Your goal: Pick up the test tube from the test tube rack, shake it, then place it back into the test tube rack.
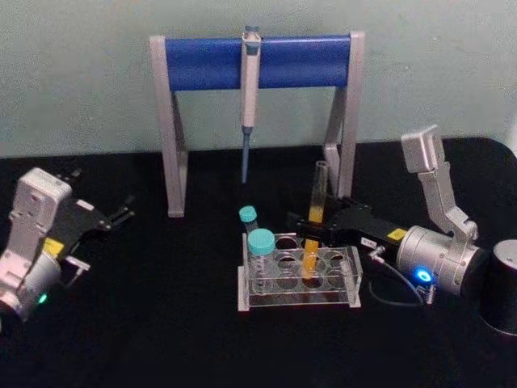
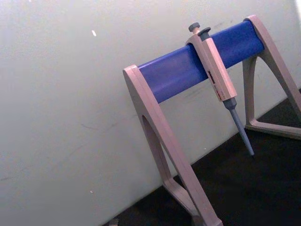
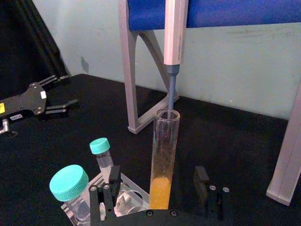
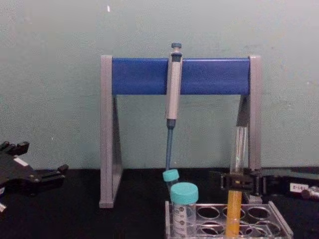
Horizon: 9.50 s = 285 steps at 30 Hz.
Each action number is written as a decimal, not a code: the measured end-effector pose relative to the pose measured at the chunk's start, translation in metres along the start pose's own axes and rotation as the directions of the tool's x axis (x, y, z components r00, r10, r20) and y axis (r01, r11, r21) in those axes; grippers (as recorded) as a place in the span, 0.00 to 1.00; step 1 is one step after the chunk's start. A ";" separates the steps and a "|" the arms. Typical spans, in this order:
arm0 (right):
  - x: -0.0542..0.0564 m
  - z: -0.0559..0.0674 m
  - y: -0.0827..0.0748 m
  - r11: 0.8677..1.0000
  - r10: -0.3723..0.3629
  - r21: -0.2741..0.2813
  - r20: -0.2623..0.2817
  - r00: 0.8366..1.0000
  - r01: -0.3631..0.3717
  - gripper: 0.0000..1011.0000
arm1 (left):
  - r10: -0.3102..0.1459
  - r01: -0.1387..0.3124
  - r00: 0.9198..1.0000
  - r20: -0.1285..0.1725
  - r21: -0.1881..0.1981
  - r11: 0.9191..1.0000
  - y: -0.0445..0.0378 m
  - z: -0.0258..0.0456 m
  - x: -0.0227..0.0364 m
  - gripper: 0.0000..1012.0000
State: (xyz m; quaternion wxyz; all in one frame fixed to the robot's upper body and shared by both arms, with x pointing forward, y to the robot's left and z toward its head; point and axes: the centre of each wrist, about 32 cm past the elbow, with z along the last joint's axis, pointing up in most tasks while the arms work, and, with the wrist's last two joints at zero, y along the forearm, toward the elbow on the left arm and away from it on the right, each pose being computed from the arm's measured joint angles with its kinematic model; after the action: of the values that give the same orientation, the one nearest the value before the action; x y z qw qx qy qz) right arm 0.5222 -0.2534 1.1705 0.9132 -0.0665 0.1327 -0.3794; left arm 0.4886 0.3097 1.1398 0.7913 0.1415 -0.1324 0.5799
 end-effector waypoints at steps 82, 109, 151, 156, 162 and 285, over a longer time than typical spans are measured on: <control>-0.026 0.029 -0.021 0.986 -0.039 0.166 0.251 0.967 -0.003 0.22 | 0.000 0.000 1.000 0.000 0.000 1.000 0.0000 0.0000 0.0000 0.99; -0.026 0.043 -0.008 0.973 -0.086 0.229 0.229 0.970 0.032 0.22 | 0.000 0.000 1.000 0.000 0.000 1.000 0.0000 0.0000 0.0000 0.99; -0.038 0.035 -0.004 0.949 -0.167 0.298 0.192 0.967 0.104 0.22 | 0.000 0.000 1.000 0.000 0.000 1.000 0.0000 0.0000 0.0000 0.99; -0.036 0.034 -0.007 0.948 -0.189 0.293 0.198 0.962 0.126 0.22 | 0.000 0.000 1.000 0.000 0.000 1.000 0.0000 0.0000 0.0000 0.99; -0.034 0.034 -0.014 0.951 -0.198 0.278 0.215 0.956 0.135 0.22 | 0.000 0.000 1.000 0.000 0.000 1.000 0.0000 0.0000 0.0000 0.99; -0.034 0.033 -0.006 0.957 -0.163 0.275 0.224 0.961 0.098 0.22 | 0.000 0.000 1.000 0.000 0.000 1.000 0.0000 0.0000 0.0000 0.99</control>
State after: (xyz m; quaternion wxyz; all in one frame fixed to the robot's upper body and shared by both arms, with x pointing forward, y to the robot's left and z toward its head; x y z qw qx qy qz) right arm 0.5044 -0.2329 1.2100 0.8961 -0.0008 -0.0366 -0.4424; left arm 0.4886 0.3097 1.1398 0.7913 0.1415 -0.1324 0.5799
